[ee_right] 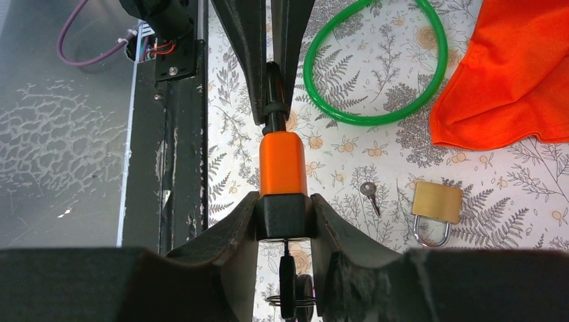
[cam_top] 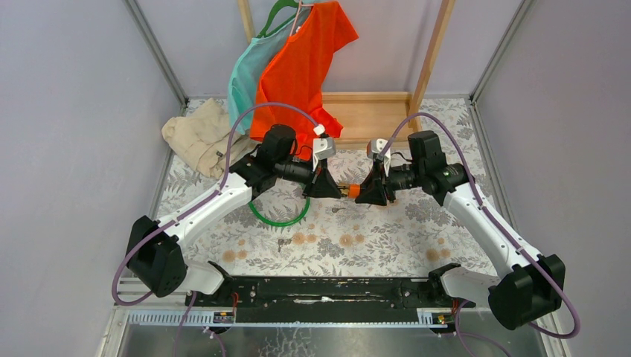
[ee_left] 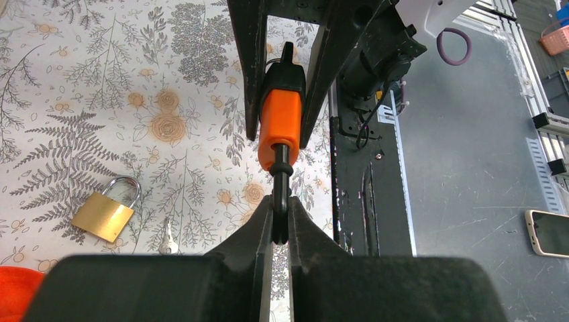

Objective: Lock with the key
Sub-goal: Lock the lock.

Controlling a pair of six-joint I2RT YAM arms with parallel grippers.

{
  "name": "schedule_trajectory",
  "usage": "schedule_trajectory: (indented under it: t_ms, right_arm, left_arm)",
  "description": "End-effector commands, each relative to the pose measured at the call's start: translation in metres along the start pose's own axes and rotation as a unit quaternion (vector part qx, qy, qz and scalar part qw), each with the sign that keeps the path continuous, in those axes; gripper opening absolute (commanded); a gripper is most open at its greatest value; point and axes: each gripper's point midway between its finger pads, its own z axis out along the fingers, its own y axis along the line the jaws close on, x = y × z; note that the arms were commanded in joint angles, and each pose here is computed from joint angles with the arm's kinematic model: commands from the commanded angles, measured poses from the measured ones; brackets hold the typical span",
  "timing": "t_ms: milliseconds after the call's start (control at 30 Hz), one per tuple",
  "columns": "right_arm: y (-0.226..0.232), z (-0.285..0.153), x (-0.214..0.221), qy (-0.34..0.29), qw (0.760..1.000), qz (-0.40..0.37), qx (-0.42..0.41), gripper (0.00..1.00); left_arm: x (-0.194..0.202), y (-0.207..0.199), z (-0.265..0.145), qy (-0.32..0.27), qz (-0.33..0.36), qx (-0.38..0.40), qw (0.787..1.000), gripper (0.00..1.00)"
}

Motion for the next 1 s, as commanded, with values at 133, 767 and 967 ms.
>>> schedule_trajectory:
  t_ms: [133,767,967]
  right_arm:
    - [0.008,-0.001,-0.03,-0.049,0.998,-0.007,-0.03,0.0]
    - [0.001,0.001,-0.06,-0.089,0.995,-0.006,-0.038,0.0]
    - [0.003,0.003,-0.06,-0.093,0.995,-0.004,-0.047,0.0]
  left_arm:
    - [-0.023,0.003,0.002,-0.03,0.034,0.014,0.999,0.0]
    - [-0.043,-0.003,0.017,-0.065,0.008,0.055,0.996,0.0]
    - [-0.046,-0.003,0.022,-0.068,0.001,0.055,0.996,0.0]
